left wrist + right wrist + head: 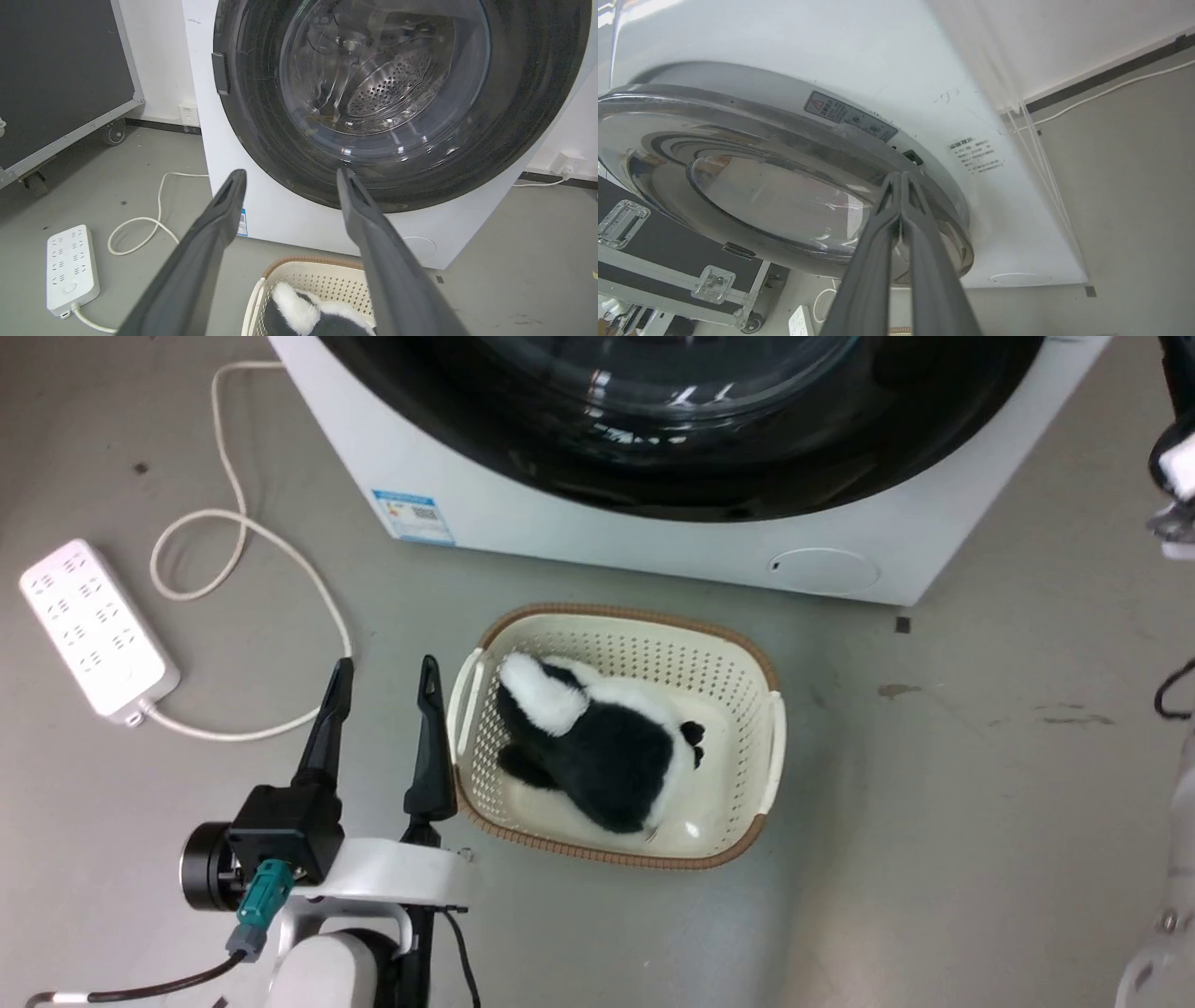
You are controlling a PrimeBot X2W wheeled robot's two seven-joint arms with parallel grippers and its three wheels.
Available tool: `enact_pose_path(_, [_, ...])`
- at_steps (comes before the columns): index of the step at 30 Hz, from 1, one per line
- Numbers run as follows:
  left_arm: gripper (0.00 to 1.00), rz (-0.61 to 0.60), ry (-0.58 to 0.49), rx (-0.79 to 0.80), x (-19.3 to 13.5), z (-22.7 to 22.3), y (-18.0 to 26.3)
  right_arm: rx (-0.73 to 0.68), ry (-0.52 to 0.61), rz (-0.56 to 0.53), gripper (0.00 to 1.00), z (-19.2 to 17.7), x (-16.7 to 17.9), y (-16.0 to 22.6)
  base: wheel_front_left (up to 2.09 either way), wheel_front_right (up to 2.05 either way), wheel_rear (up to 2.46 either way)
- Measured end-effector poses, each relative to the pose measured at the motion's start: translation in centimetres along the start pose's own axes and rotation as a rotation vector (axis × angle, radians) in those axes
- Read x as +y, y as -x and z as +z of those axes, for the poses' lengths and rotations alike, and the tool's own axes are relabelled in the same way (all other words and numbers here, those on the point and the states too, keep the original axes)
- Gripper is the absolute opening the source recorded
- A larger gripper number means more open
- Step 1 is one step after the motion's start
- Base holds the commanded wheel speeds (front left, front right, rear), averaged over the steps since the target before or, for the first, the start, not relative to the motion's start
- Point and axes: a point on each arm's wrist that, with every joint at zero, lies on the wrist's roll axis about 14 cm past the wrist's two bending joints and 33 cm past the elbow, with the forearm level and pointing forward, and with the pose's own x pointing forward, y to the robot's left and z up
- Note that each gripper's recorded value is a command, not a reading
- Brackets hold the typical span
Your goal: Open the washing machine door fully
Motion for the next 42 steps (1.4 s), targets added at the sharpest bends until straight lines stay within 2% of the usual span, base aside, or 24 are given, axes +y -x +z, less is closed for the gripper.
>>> enact_pose_path(6, [1.00,0.025,0.005,0.007,0.6,-0.5,0.0,0.129,-0.113,-0.014,0.00,-1.7,-0.5,-2.4,0.00,0.00,0.00])
enact_pose_path(20, [1.00,0.068,0.005,0.013,1.6,-1.3,-0.3,0.280,-0.360,0.003,0.00,-3.2,-0.1,-6.9,0.00,0.00,0.00])
enact_pose_path(28, [1.00,0.075,0.012,0.014,1.5,-1.7,-0.6,0.333,-0.414,0.037,0.00,-3.2,1.1,-9.1,0.00,0.00,0.00])
enact_pose_path(35, [1.00,0.099,0.021,-0.013,1.9,-1.1,-0.7,0.407,-0.480,0.057,0.00,-4.0,1.4,-9.2,0.00,0.00,0.00])
enact_pose_path(42, [1.00,0.108,0.034,-0.075,2.1,1.2,-0.3,0.471,-0.515,0.077,0.00,-4.6,2.3,-7.1,0.00,0.00,0.00])
